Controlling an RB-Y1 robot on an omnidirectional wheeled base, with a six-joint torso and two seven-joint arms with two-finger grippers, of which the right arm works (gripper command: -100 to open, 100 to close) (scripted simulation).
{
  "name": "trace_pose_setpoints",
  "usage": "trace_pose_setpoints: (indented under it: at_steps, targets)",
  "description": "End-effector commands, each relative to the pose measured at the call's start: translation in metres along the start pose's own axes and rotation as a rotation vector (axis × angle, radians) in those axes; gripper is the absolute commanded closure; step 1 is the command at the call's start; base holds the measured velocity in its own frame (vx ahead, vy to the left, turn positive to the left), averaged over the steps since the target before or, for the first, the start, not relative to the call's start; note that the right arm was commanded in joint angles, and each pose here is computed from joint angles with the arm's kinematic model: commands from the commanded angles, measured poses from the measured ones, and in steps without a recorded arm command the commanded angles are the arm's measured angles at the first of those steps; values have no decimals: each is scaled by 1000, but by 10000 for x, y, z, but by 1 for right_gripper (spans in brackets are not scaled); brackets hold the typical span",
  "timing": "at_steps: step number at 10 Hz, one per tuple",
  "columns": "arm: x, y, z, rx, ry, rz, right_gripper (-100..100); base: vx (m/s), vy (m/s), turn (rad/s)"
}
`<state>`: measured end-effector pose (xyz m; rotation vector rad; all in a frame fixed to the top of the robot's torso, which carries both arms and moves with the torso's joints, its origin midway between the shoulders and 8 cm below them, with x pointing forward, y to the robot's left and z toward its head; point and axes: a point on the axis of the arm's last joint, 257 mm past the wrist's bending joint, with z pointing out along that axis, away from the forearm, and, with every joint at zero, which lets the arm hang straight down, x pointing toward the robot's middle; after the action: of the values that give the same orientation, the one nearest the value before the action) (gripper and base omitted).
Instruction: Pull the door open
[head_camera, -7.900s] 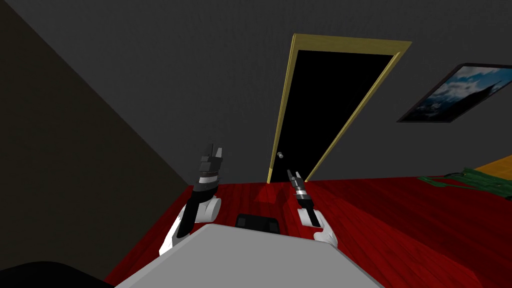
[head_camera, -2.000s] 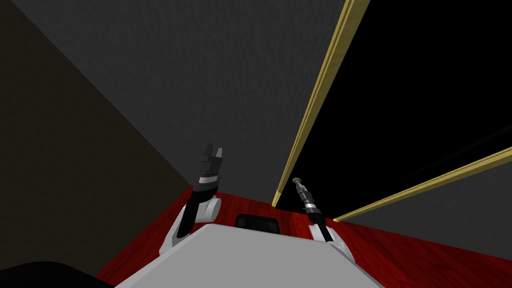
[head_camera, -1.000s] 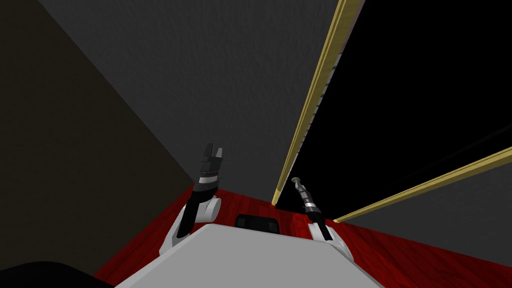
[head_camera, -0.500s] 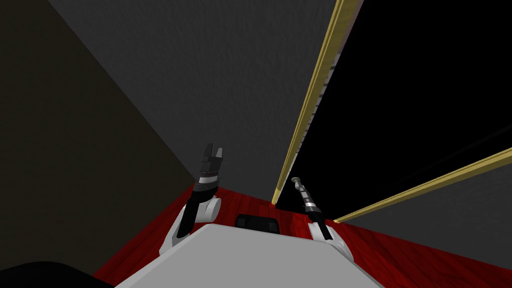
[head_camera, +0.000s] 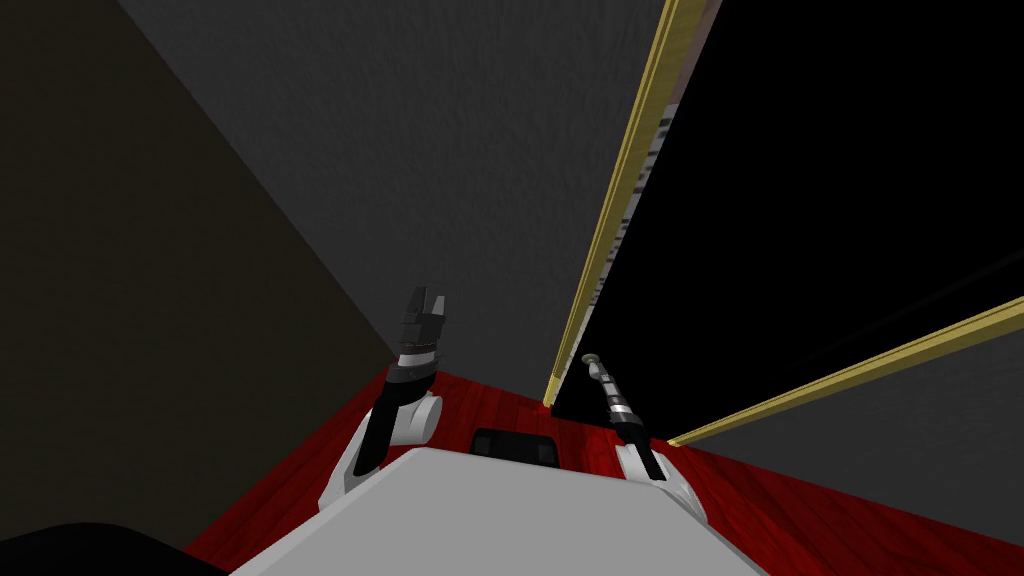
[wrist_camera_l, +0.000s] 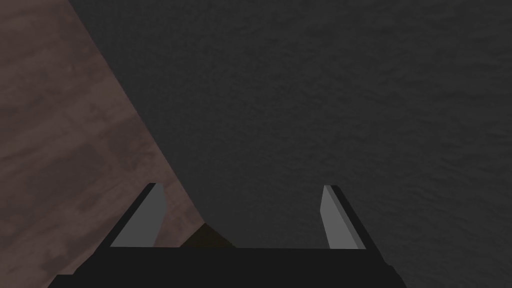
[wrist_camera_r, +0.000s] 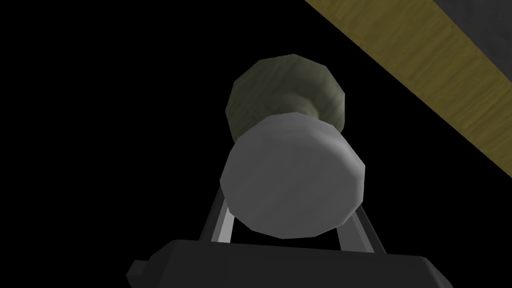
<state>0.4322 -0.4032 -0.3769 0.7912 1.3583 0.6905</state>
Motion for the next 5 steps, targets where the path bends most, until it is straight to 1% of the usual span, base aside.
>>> trace_pose_setpoints:
  at_steps: [1,2,4,5]
  targets:
    - [123,14,6,-1,14,44,100,-31,-13,24]
    - [123,14,6,-1,14,44,100,-12,2,-11]
    - [119,19,20,1,8,126,100,-38,-13,65]
    - [119,19,20,1,8,141,100,-36,-28,25]
